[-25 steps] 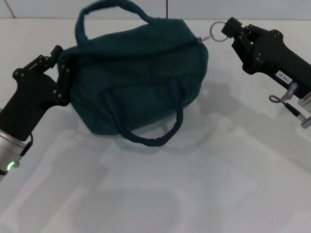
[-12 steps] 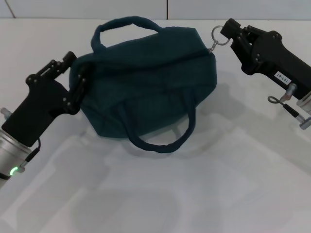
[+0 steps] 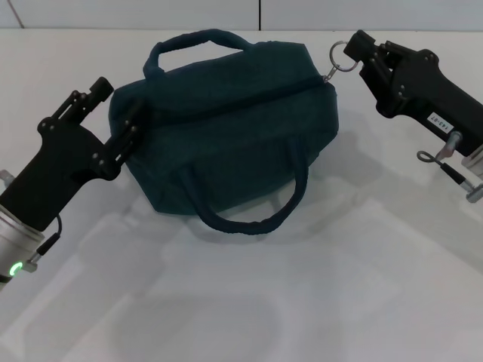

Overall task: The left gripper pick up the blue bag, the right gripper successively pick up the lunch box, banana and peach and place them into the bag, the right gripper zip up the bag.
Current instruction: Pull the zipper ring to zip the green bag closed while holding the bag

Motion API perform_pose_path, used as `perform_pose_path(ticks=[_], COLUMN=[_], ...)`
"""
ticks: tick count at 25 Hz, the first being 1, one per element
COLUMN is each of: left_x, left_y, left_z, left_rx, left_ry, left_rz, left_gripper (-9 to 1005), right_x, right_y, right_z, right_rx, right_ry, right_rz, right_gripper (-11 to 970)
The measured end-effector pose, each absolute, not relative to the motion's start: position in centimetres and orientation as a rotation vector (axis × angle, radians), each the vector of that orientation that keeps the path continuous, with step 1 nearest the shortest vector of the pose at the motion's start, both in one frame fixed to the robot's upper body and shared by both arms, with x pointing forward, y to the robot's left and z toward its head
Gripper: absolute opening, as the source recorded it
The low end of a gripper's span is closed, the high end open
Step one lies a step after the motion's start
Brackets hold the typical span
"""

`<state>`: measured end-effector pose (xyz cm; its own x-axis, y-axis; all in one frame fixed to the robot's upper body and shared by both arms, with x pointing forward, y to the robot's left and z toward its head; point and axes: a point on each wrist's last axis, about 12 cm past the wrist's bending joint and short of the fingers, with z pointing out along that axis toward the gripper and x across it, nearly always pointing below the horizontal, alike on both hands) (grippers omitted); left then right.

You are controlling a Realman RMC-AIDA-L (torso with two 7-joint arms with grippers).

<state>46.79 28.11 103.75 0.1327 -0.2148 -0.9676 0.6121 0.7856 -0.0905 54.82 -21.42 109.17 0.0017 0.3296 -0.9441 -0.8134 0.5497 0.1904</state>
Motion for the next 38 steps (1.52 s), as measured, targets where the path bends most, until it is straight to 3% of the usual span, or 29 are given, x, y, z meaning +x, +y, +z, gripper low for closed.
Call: perform_pose_path(ticks=[4,9,15,20,29,38], left_x=[46.7,47.0,47.9,49.1,53.4,58.1], left_y=[28.0,28.4,29.7,29.9,28.9,26.1], left_z=[104.0,104.7,106.5,108.5,111.6,112.5], left_rx=[0.37,0.364,0.366,0.478,0.621,0.698], left_ry=[1.301,1.293,1.256,1.244,1.316,1.638], left_rz=[-0.663,-0.754,-0.849,-0.967,-1.066,-1.099], left_gripper=[497,731,884,886,801,755], right_x=[54.8,54.9,54.9,54.9,54.9,54.8], right_y=[-21.5,-21.4,-21.4,-21.6,-21.6,-21.6], right_z=[109.1,109.2,109.2,109.0,109.0,108.8], right_rx=[-0.479,-0.481,-0.483,-0.475,-0.477,-0.477], right_ry=[1.275,1.275,1.276,1.287,1.288,1.291], right_rz=[0.952,0.951,0.951,0.943,0.944,0.946], right_gripper=[18,18,18,18,19,19])
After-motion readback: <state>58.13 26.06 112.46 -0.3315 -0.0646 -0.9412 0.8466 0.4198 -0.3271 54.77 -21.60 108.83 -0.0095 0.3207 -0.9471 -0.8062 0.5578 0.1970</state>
